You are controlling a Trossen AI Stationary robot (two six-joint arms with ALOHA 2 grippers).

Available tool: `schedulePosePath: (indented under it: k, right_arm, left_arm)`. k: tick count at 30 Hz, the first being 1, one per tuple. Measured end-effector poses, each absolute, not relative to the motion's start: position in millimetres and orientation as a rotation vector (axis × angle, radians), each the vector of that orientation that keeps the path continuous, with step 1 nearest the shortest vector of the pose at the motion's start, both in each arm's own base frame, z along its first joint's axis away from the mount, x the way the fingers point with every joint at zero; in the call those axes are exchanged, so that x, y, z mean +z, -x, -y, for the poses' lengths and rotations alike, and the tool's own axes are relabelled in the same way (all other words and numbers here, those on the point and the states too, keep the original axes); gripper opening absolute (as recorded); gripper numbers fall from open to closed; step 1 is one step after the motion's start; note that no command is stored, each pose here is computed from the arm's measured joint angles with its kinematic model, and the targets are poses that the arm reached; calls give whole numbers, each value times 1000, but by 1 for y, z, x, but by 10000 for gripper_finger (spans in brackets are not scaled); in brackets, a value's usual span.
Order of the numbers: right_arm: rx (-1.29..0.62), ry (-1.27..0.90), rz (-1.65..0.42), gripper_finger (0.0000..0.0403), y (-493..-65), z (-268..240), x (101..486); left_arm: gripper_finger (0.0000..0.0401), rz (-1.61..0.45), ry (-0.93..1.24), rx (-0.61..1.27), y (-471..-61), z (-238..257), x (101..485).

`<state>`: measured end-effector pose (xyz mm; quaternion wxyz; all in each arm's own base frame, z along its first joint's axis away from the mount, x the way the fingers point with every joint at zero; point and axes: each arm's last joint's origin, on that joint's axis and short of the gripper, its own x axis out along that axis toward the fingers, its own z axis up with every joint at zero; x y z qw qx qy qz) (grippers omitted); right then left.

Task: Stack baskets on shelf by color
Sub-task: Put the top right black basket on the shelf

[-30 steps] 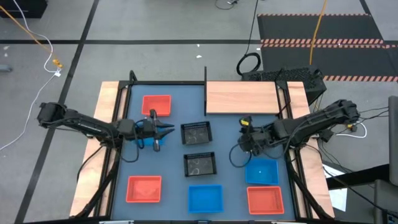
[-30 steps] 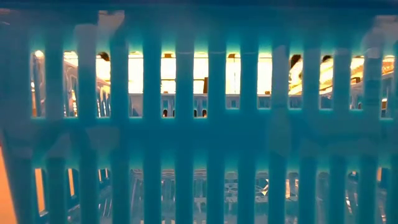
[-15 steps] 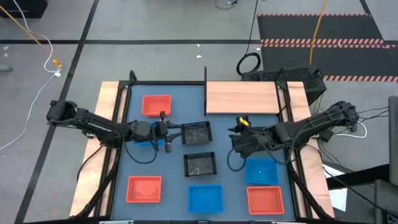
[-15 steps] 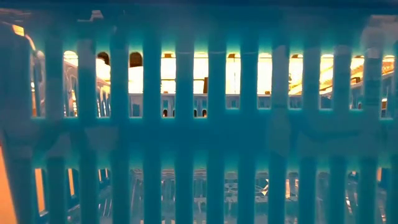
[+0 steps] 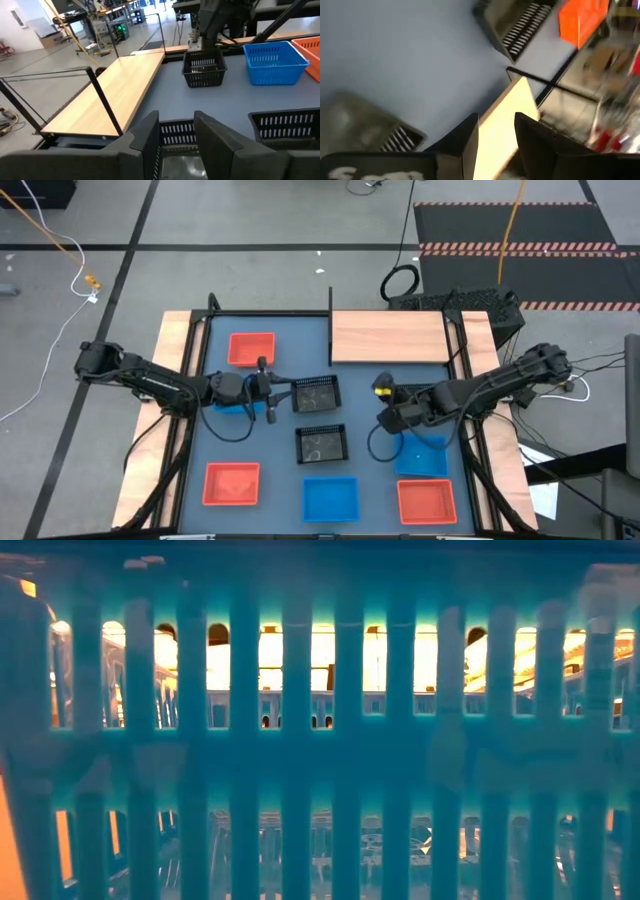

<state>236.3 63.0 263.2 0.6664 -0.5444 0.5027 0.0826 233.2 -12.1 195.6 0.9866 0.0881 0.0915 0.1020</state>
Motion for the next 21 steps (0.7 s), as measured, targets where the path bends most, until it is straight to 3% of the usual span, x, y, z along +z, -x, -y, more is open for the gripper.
schedulePosePath:
  k: [9, 21]
  right_arm:
    - [237, 1308, -1157, 123, -238, -58, 262]
    - [193, 1234, -1240, 123, -234, -44, 244]
  left_arm:
    - [127, -229, -182, 204, -232, 12, 191]
    - [127, -251, -172, 204, -232, 11, 189]
